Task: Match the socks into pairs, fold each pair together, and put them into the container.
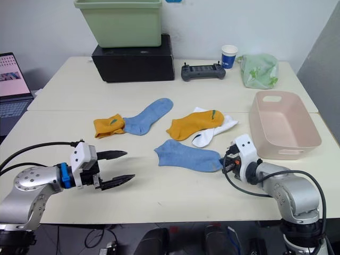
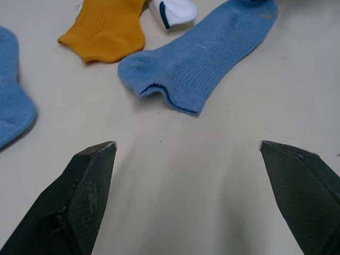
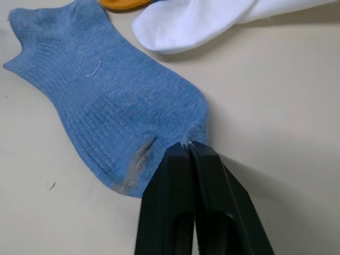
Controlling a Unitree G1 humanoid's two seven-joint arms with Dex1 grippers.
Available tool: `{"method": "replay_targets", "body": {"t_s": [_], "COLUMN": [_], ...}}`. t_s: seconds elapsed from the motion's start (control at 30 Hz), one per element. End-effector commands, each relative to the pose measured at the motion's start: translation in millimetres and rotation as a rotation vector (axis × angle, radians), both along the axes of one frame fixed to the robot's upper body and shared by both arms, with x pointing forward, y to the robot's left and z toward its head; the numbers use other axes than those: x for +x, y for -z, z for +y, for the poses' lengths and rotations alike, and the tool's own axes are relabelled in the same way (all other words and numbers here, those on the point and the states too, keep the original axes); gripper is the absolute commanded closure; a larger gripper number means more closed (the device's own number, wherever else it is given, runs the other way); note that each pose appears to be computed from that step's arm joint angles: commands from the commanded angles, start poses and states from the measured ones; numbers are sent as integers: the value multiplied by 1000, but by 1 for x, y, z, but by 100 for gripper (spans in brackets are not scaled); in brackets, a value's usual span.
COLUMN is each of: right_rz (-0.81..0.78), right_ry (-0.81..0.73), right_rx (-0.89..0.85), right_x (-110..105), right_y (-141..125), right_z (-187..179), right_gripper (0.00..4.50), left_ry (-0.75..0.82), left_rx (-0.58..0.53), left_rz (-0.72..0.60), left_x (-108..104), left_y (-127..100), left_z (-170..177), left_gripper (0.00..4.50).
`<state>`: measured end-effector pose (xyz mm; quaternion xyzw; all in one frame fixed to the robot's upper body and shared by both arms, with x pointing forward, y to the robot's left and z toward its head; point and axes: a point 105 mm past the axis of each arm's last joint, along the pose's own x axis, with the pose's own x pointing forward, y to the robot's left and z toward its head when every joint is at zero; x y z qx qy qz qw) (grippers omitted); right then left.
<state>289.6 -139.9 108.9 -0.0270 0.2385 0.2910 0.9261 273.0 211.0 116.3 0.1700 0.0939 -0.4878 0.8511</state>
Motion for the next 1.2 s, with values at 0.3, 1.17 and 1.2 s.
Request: {"method": "replay_targets", "body": {"t_s": [0.3,1.17,1.2], "right_rz": [-322,-390,-357], "right_ry": [-271,-373,-334], "right_rx": [-85,-282,-276], "right_x": [-24,-31,-27], "right_y": [-37,-15,-11], "right_z": [9,-7,-11], "right_gripper": [78,78,78], "left_ry": [-150,-253,-250], "left_rx": [-280,-335,-333], "left_rz": [249,360,362], "left_x": [14,44,44], "left_y": [6,10,11], "left_z": [-30,-81,-83], "left_gripper": [0,0,0]}}
